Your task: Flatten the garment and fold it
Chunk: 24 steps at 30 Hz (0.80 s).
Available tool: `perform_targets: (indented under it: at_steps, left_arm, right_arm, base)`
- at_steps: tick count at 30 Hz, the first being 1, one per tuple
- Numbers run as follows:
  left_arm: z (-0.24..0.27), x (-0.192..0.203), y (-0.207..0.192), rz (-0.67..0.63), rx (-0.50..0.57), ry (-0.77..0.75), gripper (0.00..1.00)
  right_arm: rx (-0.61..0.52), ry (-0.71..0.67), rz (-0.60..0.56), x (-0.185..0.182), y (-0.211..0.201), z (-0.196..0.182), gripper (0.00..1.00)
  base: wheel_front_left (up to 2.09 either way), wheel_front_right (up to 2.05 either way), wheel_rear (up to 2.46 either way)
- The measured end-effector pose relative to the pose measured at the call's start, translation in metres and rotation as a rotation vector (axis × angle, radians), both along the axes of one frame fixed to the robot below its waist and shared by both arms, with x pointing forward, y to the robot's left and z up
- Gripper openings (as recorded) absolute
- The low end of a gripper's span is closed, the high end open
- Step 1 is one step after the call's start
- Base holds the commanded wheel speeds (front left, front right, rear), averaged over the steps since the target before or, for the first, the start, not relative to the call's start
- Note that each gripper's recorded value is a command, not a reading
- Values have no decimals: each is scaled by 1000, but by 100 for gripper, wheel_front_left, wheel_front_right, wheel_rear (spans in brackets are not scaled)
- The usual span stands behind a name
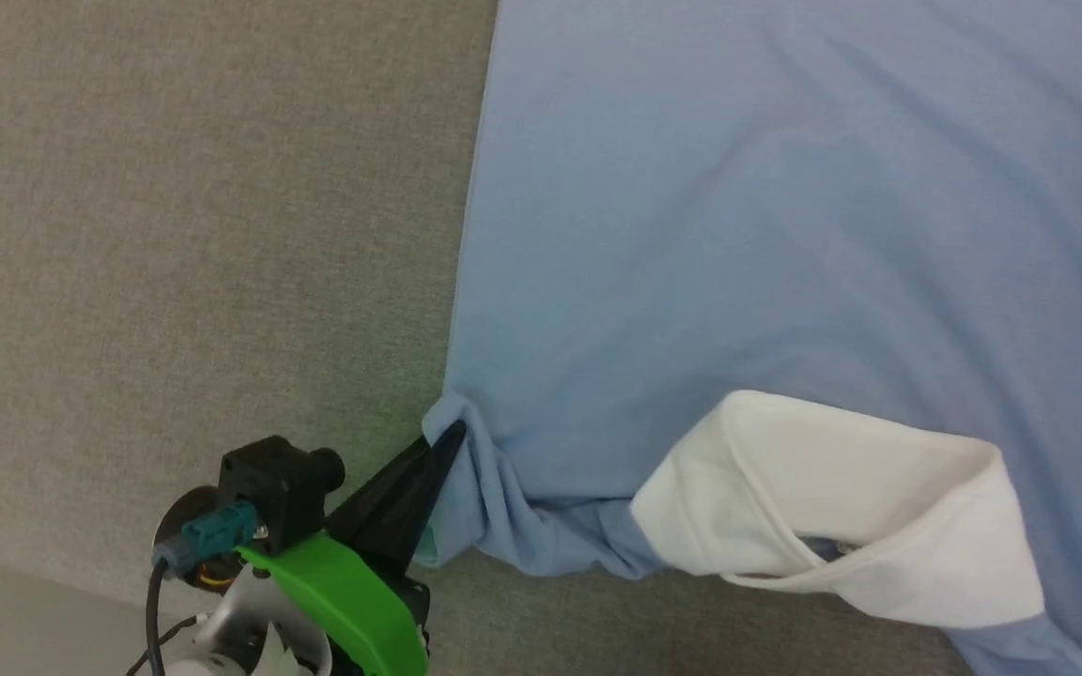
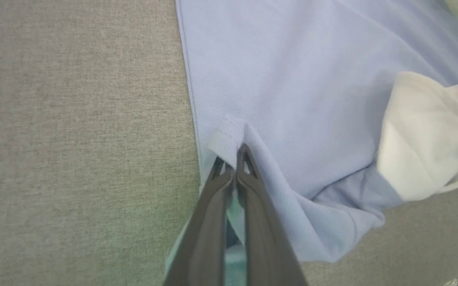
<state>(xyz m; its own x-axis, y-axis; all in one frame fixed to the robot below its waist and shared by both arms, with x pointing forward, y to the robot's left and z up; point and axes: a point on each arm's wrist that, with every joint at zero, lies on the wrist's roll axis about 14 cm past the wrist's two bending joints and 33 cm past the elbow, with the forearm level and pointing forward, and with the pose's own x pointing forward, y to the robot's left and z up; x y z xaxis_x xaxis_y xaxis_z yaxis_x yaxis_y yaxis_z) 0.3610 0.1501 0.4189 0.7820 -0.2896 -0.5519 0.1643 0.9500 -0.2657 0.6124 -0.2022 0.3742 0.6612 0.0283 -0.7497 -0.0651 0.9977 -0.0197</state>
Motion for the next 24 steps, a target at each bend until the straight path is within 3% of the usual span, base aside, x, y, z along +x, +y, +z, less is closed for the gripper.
perform_targets:
  at_steps: [1,2,3,15,20,24]
  left_arm:
    - [-2,0,2,7,3,7,0]
    - [-4,0,4,16,6,11,0]
    - [-6,-1,6,25,11,16,0]
    - [-4,-1,17,55,33,-6,0]
    - [16,1,21,71,32,-90,0]
    - [36,1,23,84,28,-178,0]
  right_arm:
    - [10,28,1,-1,5,-10,100]
    - [10,39,8,0,9,-15,38]
    - [14,38,9,4,11,-16,0]
    - [69,-38,-18,5,8,-4,0]
    - [68,-70,-64,-30,-21,8,0]
    - [67,-50,-144,-89,-56,13,0]
  base:
    - [0,0,0]
    - [0,0,0]
    - [0,0,0]
    - [0,0,0]
    - [0,0,0]
    - [0,0,0]
